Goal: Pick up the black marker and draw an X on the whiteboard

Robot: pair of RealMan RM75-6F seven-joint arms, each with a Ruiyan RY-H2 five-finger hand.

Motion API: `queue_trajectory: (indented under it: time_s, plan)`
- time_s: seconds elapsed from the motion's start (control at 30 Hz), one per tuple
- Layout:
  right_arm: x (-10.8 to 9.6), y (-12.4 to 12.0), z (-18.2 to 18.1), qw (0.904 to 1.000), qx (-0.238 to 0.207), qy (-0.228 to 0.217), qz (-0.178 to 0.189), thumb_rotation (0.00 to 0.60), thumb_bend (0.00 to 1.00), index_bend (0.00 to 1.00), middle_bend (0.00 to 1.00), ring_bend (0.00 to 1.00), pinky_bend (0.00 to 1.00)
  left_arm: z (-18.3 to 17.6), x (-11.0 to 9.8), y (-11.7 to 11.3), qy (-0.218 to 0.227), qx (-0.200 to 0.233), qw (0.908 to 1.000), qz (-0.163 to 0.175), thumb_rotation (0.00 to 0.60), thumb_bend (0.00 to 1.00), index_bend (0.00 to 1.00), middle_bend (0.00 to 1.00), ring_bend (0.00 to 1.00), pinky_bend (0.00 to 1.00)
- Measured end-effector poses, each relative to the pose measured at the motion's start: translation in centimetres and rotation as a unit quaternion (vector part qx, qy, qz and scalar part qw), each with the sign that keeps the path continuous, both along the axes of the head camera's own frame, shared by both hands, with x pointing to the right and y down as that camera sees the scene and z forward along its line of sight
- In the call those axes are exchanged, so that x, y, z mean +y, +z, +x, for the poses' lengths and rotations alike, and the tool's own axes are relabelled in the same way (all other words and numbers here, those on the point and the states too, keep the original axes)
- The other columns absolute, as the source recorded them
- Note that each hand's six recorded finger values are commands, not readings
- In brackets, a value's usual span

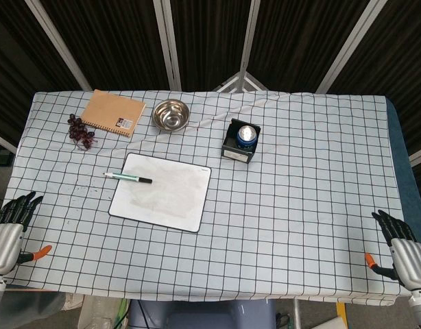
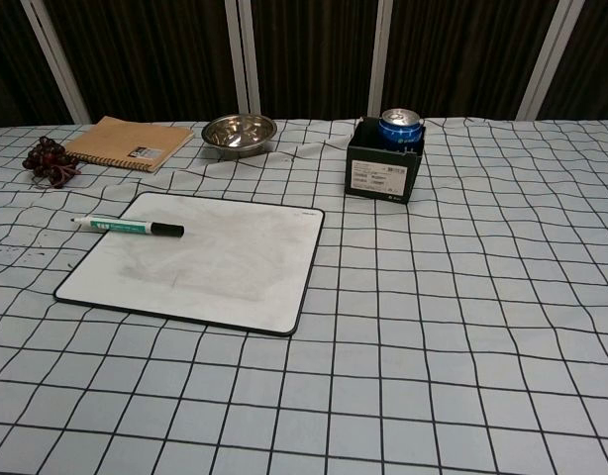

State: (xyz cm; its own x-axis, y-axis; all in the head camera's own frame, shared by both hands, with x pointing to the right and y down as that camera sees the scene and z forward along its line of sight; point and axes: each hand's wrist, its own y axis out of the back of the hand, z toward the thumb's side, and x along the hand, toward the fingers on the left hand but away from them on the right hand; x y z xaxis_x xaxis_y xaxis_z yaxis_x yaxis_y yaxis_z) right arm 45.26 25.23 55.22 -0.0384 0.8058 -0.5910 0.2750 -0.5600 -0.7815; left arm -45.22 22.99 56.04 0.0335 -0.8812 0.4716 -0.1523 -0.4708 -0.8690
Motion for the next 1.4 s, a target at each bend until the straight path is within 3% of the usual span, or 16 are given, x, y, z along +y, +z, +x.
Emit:
queue_trajectory:
  time_s: [0.9, 1.1, 1.4]
  plan:
    - [0.1, 0.0, 0.0, 1.0, -0.005, 0.004, -0.002, 0.6, 0.35, 0.0, 0.0, 0.0, 0.0, -0.2, -0.9, 0.7, 0.002, -0.011, 0.9999, -0.005, 0.6, 0.1, 0.02, 0.0, 0.0, 0.0]
    - [0.0, 0.1, 0.0, 0.9999, -0.011, 0.007, -0.004, 0.6, 0.35, 0.0, 0.0, 0.0, 0.0, 0.1, -3.2, 1.8, 0.011, -0.022, 0.9996, -0.011, 0.6, 0.2, 0.15, 0.0, 0.0, 0.0]
    - [-0.1, 0.3, -0.1, 0.9997, -0.019, 0.012, -0.01, 0.6, 0.35, 0.0, 0.0, 0.0, 0.0, 1.3, -8.3, 5.7, 0.041, -0.056, 0.9969, -0.037, 0.6, 0.3, 0.31, 0.02, 0.0, 0.0]
